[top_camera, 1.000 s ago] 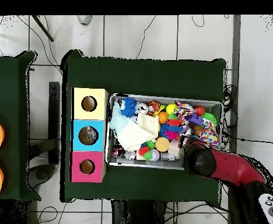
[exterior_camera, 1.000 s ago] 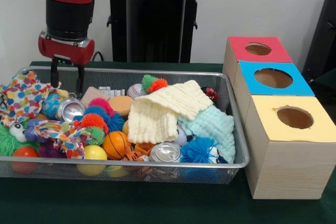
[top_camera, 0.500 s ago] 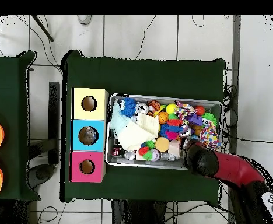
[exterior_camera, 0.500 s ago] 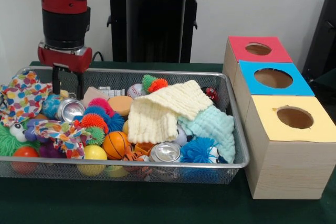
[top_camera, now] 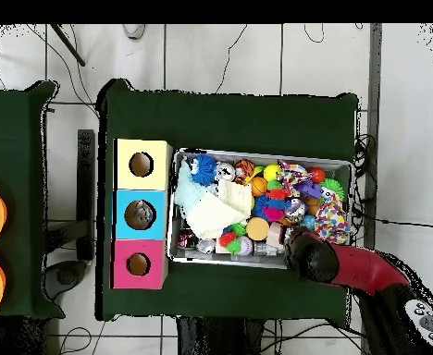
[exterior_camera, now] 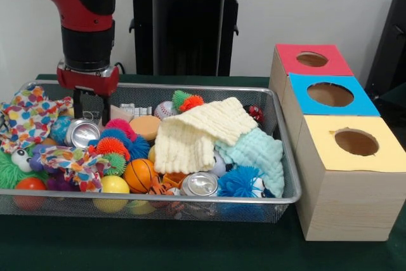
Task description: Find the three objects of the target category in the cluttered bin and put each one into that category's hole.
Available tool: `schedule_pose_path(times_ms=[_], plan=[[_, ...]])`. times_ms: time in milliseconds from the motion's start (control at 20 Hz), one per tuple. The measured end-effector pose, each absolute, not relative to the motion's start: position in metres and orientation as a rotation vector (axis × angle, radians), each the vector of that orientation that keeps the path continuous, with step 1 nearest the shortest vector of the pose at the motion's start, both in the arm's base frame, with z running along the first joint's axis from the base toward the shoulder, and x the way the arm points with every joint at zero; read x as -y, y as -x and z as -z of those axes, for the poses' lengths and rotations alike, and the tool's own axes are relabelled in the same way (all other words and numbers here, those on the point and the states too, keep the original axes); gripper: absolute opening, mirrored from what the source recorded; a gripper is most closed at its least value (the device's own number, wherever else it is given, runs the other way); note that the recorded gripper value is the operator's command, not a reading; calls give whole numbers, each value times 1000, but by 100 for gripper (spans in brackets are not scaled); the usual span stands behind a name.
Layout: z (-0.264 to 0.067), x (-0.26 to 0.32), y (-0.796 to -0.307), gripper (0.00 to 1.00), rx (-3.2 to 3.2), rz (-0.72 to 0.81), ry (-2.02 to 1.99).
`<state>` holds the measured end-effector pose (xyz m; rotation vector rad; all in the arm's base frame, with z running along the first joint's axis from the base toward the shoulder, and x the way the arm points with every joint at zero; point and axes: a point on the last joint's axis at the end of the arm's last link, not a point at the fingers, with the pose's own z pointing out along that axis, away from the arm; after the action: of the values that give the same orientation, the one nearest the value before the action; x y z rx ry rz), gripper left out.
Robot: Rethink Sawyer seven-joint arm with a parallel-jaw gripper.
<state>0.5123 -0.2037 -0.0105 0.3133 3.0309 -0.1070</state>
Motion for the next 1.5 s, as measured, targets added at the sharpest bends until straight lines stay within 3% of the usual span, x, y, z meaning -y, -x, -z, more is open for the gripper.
schedule_pose_path(times_ms=[700, 1000, 1500], plan=[[3, 220, -503, 100, -3024, 131, -317], [-14, 251, -481, 100, -3010, 149, -413], [-10, 288, -441, 100, -3024, 166, -474]])
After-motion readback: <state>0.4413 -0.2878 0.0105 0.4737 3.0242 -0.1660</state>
